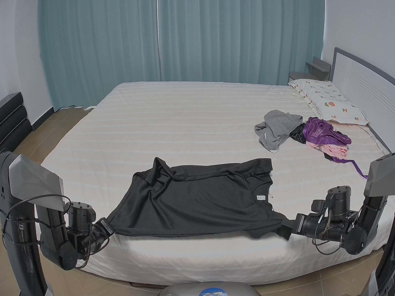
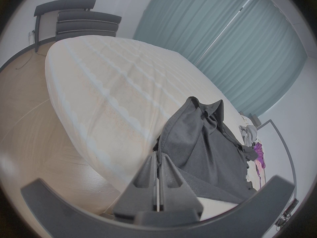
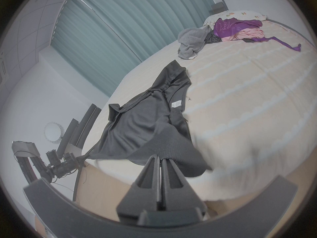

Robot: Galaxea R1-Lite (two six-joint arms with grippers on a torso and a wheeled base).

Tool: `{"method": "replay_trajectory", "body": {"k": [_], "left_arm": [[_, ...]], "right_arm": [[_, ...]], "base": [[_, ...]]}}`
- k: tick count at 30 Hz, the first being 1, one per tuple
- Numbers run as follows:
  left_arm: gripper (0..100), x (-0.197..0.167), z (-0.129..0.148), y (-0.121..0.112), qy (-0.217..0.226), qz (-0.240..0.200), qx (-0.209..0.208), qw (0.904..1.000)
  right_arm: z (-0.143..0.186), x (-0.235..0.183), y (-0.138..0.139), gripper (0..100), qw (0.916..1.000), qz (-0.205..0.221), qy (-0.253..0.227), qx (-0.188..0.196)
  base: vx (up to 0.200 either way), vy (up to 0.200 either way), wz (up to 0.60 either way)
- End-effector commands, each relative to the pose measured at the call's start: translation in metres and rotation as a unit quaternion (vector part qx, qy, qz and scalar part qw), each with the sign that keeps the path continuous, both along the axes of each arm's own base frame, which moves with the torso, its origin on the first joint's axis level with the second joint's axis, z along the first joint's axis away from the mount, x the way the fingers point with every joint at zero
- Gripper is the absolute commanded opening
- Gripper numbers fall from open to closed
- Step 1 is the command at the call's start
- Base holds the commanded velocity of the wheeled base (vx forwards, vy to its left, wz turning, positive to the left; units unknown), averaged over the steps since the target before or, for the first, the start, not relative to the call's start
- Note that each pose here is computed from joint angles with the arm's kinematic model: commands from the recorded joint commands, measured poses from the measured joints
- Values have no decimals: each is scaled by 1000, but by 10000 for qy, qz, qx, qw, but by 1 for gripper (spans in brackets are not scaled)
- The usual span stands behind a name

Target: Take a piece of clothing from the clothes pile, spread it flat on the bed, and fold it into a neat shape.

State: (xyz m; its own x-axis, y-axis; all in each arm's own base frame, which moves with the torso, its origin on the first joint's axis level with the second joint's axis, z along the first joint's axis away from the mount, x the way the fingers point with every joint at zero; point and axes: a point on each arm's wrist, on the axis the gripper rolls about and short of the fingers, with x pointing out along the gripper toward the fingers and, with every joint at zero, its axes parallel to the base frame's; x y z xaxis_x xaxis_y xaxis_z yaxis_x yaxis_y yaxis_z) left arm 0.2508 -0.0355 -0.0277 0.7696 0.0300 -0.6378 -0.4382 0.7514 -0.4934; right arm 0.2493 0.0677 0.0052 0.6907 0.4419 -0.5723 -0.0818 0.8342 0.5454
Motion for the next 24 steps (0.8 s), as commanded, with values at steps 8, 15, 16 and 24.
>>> {"method": "replay_trajectory", "body": {"k": [8,15,16,24], "left_arm": [[0,-16,14,-2,-32,-252,208,9995],[0,-21,16,-1,13,-431,454,9980],[0,-22,17,-1,21,-445,483,9978],[0,-37,15,-4,286,-848,787,9929]], "right_arm": [[24,-44,-15,0,9996,-138,159,197],[15,-59,-13,0,9983,3,582,82],[14,-59,-13,0,9981,-6,619,73],[-10,-57,-14,0,9931,-81,1164,-100]], "base": [[0,0,0],[0,0,0],[0,0,0],[0,0,0]]}}
